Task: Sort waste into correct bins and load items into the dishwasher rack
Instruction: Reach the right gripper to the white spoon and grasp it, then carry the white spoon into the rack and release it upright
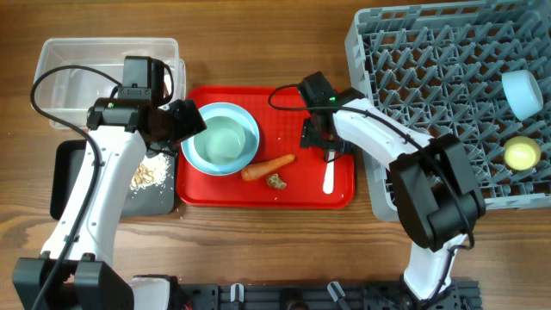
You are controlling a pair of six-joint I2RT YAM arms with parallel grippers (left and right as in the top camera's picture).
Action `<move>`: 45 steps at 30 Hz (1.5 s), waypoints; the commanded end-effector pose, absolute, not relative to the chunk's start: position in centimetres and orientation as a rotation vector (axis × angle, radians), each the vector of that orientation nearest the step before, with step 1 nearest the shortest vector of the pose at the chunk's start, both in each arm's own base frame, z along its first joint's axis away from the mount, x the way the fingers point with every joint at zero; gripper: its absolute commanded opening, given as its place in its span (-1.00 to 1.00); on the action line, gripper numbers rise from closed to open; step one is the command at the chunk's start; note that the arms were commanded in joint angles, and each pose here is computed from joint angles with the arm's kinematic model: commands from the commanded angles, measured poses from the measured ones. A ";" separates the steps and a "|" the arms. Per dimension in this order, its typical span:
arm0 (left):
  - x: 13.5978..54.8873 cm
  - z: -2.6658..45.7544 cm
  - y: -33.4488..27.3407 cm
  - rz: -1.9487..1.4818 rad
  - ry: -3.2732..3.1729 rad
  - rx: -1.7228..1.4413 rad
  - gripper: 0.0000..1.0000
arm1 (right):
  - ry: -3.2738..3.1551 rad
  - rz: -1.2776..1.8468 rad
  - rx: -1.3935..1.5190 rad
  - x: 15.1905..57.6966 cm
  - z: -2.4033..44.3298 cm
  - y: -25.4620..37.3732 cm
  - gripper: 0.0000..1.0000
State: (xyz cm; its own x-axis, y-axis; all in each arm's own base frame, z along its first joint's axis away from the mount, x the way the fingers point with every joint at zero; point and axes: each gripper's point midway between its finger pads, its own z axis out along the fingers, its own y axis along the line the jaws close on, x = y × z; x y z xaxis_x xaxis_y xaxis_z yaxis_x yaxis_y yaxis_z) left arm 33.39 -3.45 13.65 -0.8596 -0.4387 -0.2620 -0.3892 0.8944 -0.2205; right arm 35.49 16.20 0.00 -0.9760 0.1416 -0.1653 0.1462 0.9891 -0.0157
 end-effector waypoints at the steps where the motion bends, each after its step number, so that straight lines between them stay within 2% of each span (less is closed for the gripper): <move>1: 33.5 14.2 -3.2 -0.228 2.732 -0.628 0.72 | 3.000 -0.090 0.091 35.3 -1.9 16.0 0.53; 5: 33.5 14.2 -3.2 -0.228 2.732 -0.628 0.72 | 2.998 -0.092 0.059 35.4 -1.9 16.0 0.45; 12: 33.5 14.2 -3.2 -0.227 2.733 -0.628 0.72 | 2.989 -0.149 -0.163 35.5 -1.9 15.5 0.45; 22: 33.5 14.2 -3.2 -0.228 2.733 -0.627 0.72 | 3.047 -0.195 -0.203 34.1 -2.0 14.8 0.42; 26: 33.5 14.2 -3.2 -0.228 2.733 -0.628 0.72 | 3.023 -0.176 -0.199 34.7 -1.9 15.1 0.25; 33: 33.5 14.2 -3.2 -0.228 2.733 -0.628 0.72 | 3.027 -0.146 -0.202 34.7 -2.1 15.4 0.22; 37: 33.5 14.2 -3.2 -0.228 2.733 -0.628 0.72 | 3.033 -0.136 -0.202 34.6 -2.2 15.5 0.02; 41: 33.5 14.2 -3.2 -0.227 2.733 -0.627 0.72 | 3.049 -0.097 -0.201 34.3 -2.2 16.0 -0.10; 45: 33.5 14.2 -3.2 -0.228 2.733 -0.628 0.72 | 3.049 -0.098 -0.204 34.3 -2.2 16.0 -0.12</move>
